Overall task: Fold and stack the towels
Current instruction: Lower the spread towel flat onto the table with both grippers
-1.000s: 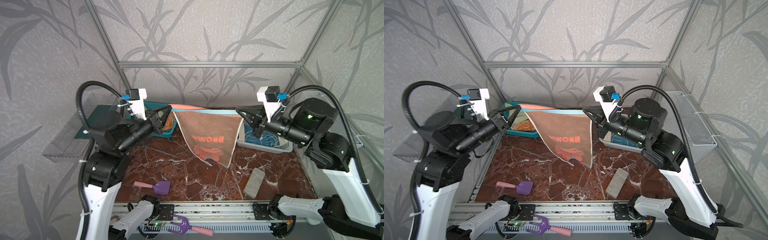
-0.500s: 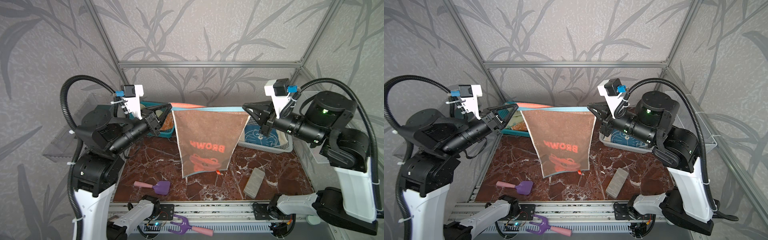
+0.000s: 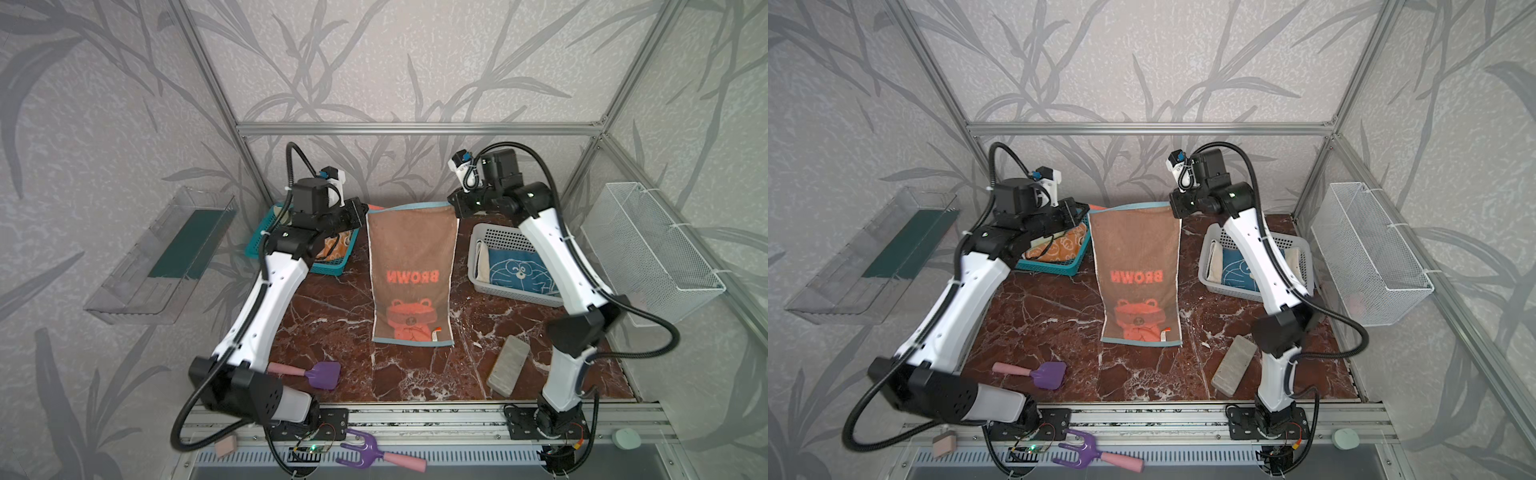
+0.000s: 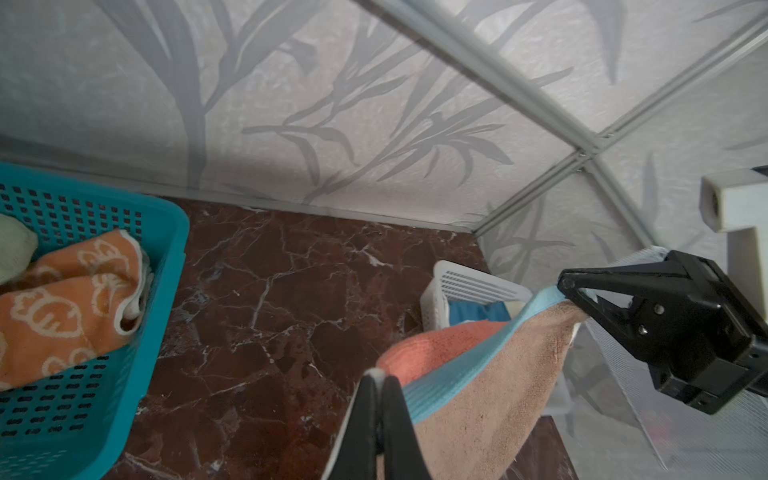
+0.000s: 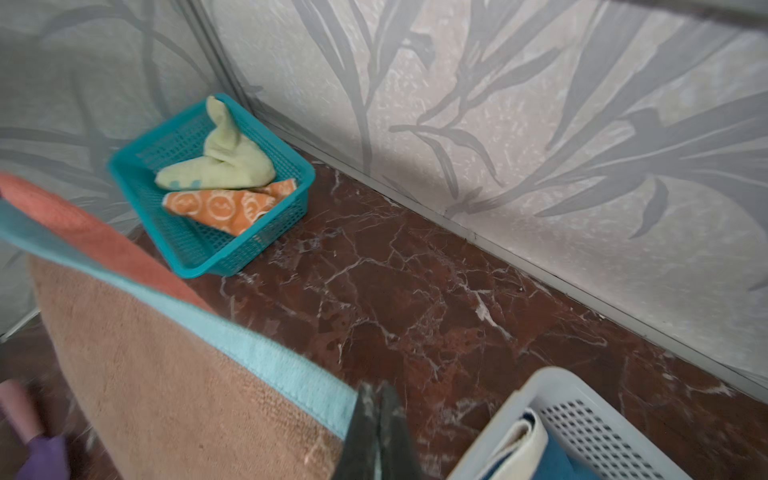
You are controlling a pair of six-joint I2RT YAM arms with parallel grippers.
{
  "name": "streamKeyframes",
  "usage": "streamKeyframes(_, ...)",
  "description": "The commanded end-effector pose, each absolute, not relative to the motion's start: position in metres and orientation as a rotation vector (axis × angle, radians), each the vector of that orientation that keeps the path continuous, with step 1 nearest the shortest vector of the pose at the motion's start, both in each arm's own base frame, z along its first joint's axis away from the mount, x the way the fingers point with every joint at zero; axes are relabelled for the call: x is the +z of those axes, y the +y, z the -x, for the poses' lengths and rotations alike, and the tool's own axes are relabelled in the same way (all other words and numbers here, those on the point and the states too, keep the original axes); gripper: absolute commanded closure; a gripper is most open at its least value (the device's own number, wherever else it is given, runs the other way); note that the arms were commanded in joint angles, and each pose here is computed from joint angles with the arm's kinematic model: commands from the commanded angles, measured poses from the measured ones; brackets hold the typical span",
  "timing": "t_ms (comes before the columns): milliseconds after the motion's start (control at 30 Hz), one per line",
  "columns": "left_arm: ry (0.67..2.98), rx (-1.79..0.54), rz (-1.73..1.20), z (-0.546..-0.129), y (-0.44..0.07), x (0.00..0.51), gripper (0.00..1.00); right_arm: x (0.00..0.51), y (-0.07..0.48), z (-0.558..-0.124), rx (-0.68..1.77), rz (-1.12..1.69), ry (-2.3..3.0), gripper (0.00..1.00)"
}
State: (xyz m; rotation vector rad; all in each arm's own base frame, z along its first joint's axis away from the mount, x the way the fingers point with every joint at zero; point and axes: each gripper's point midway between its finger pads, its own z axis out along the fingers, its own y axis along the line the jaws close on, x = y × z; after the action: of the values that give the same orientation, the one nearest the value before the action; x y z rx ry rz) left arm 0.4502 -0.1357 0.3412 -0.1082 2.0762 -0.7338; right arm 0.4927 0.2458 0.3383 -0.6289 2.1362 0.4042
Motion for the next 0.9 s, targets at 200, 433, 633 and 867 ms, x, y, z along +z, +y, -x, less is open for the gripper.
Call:
streamKeyframes(200, 2.061, -0.77, 0.145, -0.551, -0.141, 0.246, 1.0, 0.231, 0.264, -0.578, 0.37, 0.671, 2.196, 1.0)
streamKeyframes(433, 2.166, -0.817, 0.215, -0.522, -0.142, 0.18, 1.0, 0.187, 0.261, -0.546, 0.386, 0.741, 2.339, 1.0)
streamKeyframes(633, 2.292, -0.82, 0.247, -0.466, -0.15, 0.126, 1.0, 0.154, 0.259, -0.495, 0.44, 0.709, 2.361, 1.0)
streamKeyframes(867, 2.604, -0.596, 0.128, -0.373, -0.16, 0.051, 1.0, 0.094, 0.267, -0.407, 0.368, 0.838, 2.581, 1.0)
